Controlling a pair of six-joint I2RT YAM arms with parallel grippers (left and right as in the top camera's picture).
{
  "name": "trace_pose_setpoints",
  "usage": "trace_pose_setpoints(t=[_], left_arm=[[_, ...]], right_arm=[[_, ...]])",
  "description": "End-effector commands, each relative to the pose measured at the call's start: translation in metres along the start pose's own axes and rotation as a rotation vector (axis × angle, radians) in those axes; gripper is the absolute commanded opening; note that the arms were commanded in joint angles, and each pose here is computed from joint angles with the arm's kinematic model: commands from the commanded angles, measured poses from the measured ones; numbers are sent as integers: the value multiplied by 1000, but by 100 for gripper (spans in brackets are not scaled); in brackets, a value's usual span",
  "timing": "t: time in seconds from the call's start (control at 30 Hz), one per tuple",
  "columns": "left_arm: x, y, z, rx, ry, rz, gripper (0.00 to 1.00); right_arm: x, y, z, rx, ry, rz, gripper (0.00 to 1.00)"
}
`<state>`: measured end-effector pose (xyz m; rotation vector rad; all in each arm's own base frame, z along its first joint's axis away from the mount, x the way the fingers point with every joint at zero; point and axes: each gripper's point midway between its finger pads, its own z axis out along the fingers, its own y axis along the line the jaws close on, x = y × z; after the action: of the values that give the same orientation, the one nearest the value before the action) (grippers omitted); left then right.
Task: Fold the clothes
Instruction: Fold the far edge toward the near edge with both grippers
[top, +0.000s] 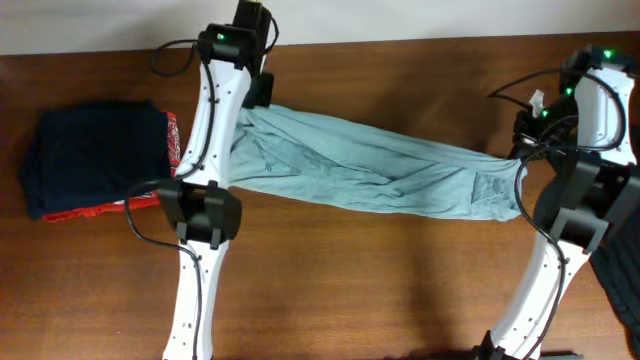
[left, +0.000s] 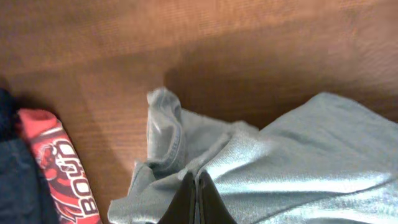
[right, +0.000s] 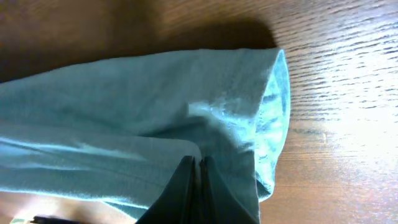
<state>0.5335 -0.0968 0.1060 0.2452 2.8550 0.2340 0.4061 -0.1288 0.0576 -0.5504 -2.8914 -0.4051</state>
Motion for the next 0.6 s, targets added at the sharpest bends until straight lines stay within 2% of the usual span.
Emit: trace_pose_setpoints(t=[0.0, 0.03, 0.07, 0.1, 0.17, 0.2, 0.23, 0.27, 0.3, 0.37, 0.47, 0.57], left_arm=[[20, 2, 38, -33, 111, 6, 0], [29, 1, 48, -35, 152, 15, 0], [33, 0, 51, -36, 170, 19, 0], [36, 0, 54, -36, 184, 22, 0], [39, 0, 55, -37, 196, 24, 3], [39, 0, 55, -37, 196, 24, 5], [38, 0, 54, -37, 193, 23, 8], [36, 1, 51, -38, 182, 8, 16], [35, 1, 50, -38, 177, 2, 19], [32, 3, 42, -37, 159, -11, 32], [27, 6, 24, -36, 128, -18, 55], [15, 7, 5, -19, 58, -33, 73]], right_arm=[[-2, -8, -6, 16, -22, 10, 4], [-3, -8, -6, 14, -28, 9, 10], [-4, -8, -6, 14, -31, 8, 23], [-4, -8, -6, 14, -33, 8, 41], [-5, -8, -6, 14, -35, 7, 70], [-5, -8, -6, 14, -35, 7, 76], [-5, -8, -6, 14, -35, 7, 81], [-5, -8, -6, 14, -35, 7, 86], [-5, -8, -6, 13, -36, 7, 88], [-4, -6, -10, 5, -40, 8, 93], [-4, -3, -27, -34, -66, 16, 95], [-5, -2, -48, -54, -106, 22, 97]])
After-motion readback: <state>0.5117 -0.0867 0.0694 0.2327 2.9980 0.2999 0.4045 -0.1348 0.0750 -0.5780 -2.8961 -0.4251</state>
